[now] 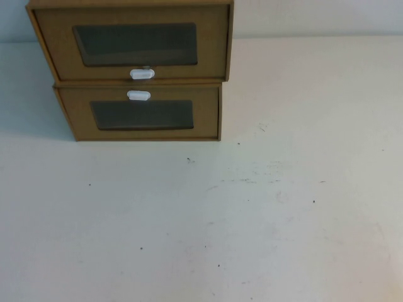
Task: Open the shoe box
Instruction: 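Pull the top drawer of the cardboard box fully open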
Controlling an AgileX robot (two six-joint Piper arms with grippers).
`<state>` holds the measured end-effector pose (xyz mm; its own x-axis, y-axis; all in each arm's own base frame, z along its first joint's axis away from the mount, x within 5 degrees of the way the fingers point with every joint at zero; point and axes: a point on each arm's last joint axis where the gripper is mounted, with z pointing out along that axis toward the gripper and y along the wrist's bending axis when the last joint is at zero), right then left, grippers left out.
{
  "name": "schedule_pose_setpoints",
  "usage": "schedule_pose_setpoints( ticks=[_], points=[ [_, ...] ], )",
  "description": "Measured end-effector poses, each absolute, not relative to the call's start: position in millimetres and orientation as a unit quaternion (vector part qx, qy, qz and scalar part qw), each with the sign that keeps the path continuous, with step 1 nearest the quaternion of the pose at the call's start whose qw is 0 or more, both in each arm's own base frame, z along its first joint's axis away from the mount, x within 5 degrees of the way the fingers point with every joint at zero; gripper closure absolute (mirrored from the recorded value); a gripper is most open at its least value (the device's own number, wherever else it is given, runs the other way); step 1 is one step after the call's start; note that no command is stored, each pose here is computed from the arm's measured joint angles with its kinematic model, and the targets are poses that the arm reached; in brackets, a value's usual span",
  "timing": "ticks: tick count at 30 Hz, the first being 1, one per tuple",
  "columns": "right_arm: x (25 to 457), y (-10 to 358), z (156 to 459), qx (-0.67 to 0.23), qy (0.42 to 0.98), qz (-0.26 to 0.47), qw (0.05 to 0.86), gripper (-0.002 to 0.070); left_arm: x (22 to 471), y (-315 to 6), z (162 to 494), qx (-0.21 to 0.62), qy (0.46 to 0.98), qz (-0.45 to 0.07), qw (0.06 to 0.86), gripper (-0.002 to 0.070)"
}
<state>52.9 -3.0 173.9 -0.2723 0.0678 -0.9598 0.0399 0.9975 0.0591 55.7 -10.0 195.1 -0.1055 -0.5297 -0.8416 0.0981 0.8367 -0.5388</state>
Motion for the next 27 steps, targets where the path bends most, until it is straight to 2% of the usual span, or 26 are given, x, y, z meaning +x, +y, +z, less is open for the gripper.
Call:
schedule_pose_setpoints(
  ticks=[7,13,20,27],
  points=[
    [53,-3,174,0.034,0.798,0.012,0.602,0.069,55,-12,204,-0.147,0.707,-0.246,0.646,0.068],
    [53,-3,174,0.034,0.798,0.012,0.602,0.069,62,-21,261,-0.078,0.773,-0.224,0.588,0.068],
    [53,-3,174,0.034,0.798,0.012,0.602,0.069,100,-33,318,0.043,0.852,-0.172,0.493,0.068],
    [53,-3,174,0.034,0.798,0.012,0.602,0.069,157,-42,388,0.132,0.867,-0.151,0.456,0.068]
  ],
)
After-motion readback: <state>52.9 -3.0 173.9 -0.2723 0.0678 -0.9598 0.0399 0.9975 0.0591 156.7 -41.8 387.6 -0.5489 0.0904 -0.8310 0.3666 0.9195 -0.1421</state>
